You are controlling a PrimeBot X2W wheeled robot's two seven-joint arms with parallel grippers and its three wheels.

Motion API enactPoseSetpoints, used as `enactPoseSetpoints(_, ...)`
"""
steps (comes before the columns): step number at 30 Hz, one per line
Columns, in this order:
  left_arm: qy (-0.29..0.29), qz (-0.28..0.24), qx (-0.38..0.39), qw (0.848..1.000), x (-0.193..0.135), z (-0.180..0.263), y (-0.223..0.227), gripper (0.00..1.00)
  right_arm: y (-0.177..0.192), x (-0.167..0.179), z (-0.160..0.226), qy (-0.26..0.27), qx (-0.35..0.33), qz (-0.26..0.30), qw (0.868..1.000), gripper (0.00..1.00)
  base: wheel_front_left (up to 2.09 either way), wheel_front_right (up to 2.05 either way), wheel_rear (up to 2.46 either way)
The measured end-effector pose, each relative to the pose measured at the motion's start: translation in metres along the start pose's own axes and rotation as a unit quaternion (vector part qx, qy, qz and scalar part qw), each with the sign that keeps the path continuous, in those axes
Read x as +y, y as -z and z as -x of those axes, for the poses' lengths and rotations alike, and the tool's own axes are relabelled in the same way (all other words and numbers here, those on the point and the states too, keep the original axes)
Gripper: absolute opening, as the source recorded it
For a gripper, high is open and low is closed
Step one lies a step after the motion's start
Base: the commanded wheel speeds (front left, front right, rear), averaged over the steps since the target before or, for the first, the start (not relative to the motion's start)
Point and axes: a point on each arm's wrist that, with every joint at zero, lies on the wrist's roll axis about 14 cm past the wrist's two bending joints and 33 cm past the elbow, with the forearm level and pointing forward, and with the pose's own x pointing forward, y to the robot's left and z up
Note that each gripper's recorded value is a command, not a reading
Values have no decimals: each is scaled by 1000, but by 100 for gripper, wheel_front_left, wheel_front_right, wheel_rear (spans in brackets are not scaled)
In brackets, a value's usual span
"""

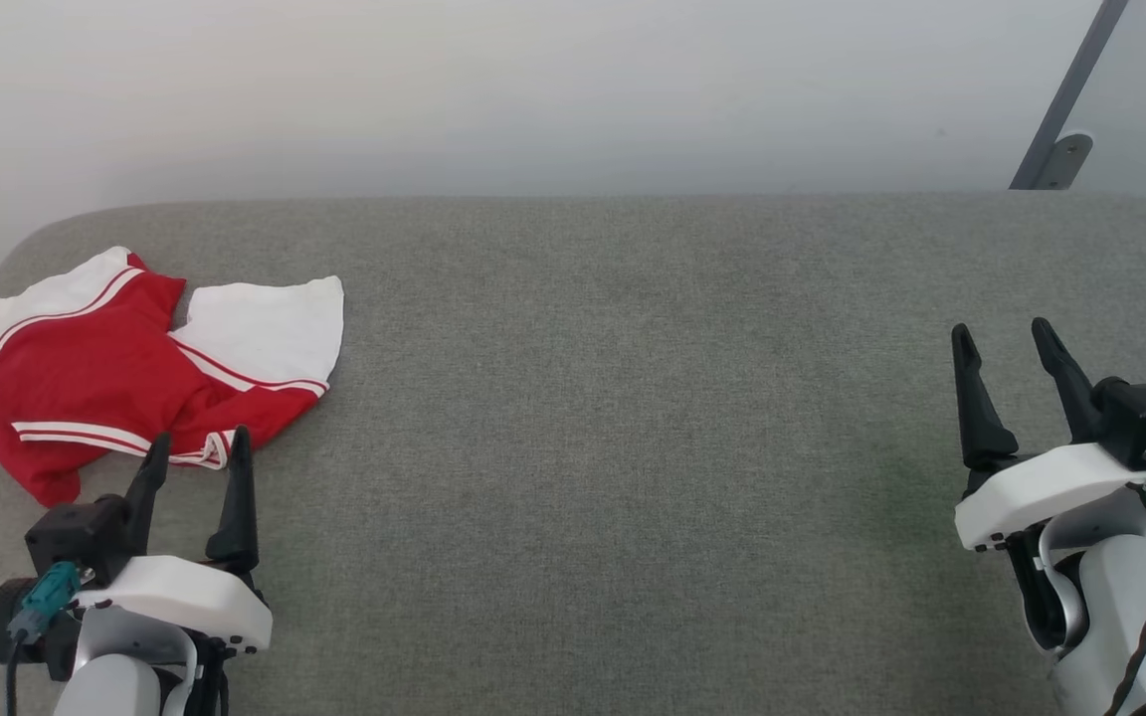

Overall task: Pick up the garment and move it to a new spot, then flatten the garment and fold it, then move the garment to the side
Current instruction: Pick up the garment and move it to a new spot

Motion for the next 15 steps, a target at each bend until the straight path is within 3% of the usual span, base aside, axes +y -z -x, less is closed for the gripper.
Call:
enactPoseSetpoints(8, 3, -23, 0, 1000, 1, 1, 0, 100, -3, 3, -8, -10, -7, 20, 1000, 100, 0, 0, 0)
enactPoseSetpoints(15, -42, -28, -2, 999, 31, 17, -1, 100, 3, 36, -20, -60, -3, 31, 998, 100, 0, 0, 0)
